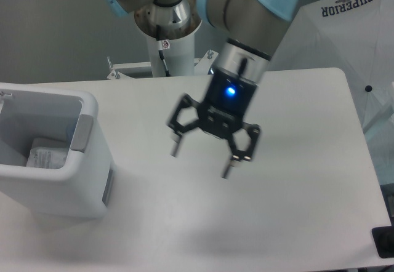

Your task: Place the trash in the trash can

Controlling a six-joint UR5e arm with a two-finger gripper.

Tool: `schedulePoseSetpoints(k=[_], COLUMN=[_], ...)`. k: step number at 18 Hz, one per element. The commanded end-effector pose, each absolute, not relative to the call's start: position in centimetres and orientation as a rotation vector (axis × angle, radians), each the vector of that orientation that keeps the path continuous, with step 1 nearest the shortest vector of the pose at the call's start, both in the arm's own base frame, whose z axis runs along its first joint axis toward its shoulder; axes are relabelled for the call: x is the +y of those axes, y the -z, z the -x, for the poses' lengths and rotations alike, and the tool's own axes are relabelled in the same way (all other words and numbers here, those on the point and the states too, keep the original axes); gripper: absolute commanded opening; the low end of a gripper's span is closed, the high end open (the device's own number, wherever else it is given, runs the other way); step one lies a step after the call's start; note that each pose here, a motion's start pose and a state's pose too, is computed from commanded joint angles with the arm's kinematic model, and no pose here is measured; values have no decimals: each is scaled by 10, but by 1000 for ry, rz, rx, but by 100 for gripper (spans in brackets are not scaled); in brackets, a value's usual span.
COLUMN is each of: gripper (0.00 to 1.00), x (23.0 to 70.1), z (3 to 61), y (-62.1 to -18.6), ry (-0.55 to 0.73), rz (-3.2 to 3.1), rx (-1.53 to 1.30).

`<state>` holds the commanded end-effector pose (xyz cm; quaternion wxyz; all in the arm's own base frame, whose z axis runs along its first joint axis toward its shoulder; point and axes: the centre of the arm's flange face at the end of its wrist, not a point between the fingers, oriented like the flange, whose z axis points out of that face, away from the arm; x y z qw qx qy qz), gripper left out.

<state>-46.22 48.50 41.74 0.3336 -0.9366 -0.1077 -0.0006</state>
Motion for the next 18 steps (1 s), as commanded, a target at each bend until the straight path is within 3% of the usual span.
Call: schedulePoseSetpoints(k=[6, 10, 18], gripper=[100, 100, 100], x=[467, 449, 439], z=[480, 483, 483], y=[-382, -334, -325], ry=[-213, -275, -289], rz=[2670, 2857, 2912], rx=[-243, 36, 102])
